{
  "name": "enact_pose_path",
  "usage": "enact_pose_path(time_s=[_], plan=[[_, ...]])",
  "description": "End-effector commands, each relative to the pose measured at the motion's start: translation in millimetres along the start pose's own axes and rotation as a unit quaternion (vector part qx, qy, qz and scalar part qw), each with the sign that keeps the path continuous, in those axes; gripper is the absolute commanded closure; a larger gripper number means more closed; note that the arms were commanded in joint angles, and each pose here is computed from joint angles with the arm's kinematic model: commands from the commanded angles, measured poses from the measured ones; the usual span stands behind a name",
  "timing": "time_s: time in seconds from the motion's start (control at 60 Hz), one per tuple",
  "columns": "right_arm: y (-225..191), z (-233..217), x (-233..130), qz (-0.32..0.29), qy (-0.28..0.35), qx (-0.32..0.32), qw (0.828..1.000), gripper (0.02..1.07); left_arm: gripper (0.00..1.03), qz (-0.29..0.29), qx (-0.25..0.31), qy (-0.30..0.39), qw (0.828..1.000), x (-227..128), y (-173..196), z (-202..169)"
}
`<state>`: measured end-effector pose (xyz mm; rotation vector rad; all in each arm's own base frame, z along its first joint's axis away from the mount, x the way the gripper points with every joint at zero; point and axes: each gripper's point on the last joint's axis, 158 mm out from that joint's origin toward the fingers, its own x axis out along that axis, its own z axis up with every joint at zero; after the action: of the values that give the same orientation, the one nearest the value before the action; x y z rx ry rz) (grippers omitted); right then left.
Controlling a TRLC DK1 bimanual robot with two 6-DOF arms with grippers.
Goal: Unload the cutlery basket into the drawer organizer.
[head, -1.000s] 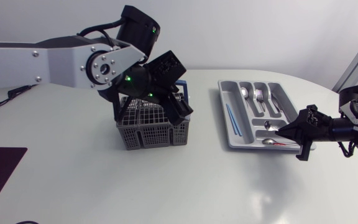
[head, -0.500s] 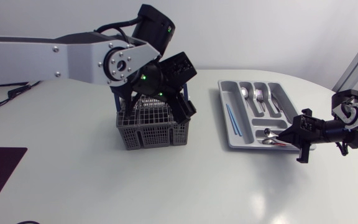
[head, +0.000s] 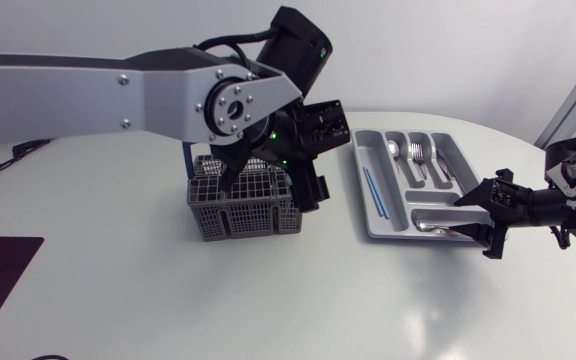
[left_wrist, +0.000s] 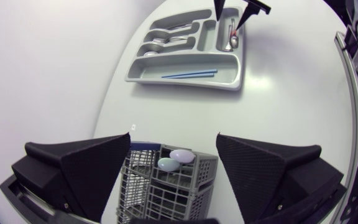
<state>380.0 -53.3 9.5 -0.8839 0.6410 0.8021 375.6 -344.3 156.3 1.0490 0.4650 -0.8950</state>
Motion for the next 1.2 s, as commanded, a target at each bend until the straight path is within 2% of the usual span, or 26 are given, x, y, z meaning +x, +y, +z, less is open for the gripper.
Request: enact_pose_path(time_s=[0.0, 0.15, 0.283, 0.367, 0.6, 0.867, 1.183], plan=[[13.4, 4.7, -5.3, 0.003, -0.003, 0.004, 1.0, 0.26, 0.07, 0.012, 0.077, -0.005, 0.997, -8.7, 14.2, 6.2], [24.7, 15.4, -10.1, 0.005, -0.01, -0.004, 1.0, 0.26, 0.07, -0.033, 0.164, 0.005, 0.986, -14.7, 7.3, -4.2], [32.0, 20.7, -11.3, 0.008, -0.017, -0.005, 1.0, 0.26, 0.07, -0.086, 0.253, 0.025, 0.963, -5.2, -12.8, -24.9], [34.4, 21.2, -10.6, 0.011, -0.02, -0.003, 1.0, 0.26, 0.07, -0.112, 0.285, 0.03, 0.951, -2.1, -19.6, -32.7], [46.7, 28.5, -8.9, 0.021, -0.027, -0.008, 0.999, 0.26, 0.07, -0.129, 0.324, 0.02, 0.937, 7.5, -19.8, -29.1], [64.4, 46.7, -10.4, 0.032, -0.045, -0.015, 0.998, 0.26, 0.14, -0.157, 0.39, 0.024, 0.907, 14.8, -14.7, -28.6], [69.4, 54.8, -12.4, 0.03, -0.054, -0.02, 0.998, 0.26, 0.18, -0.189, 0.41, 0.035, 0.891, 31.7, -10.9, -33.4]])
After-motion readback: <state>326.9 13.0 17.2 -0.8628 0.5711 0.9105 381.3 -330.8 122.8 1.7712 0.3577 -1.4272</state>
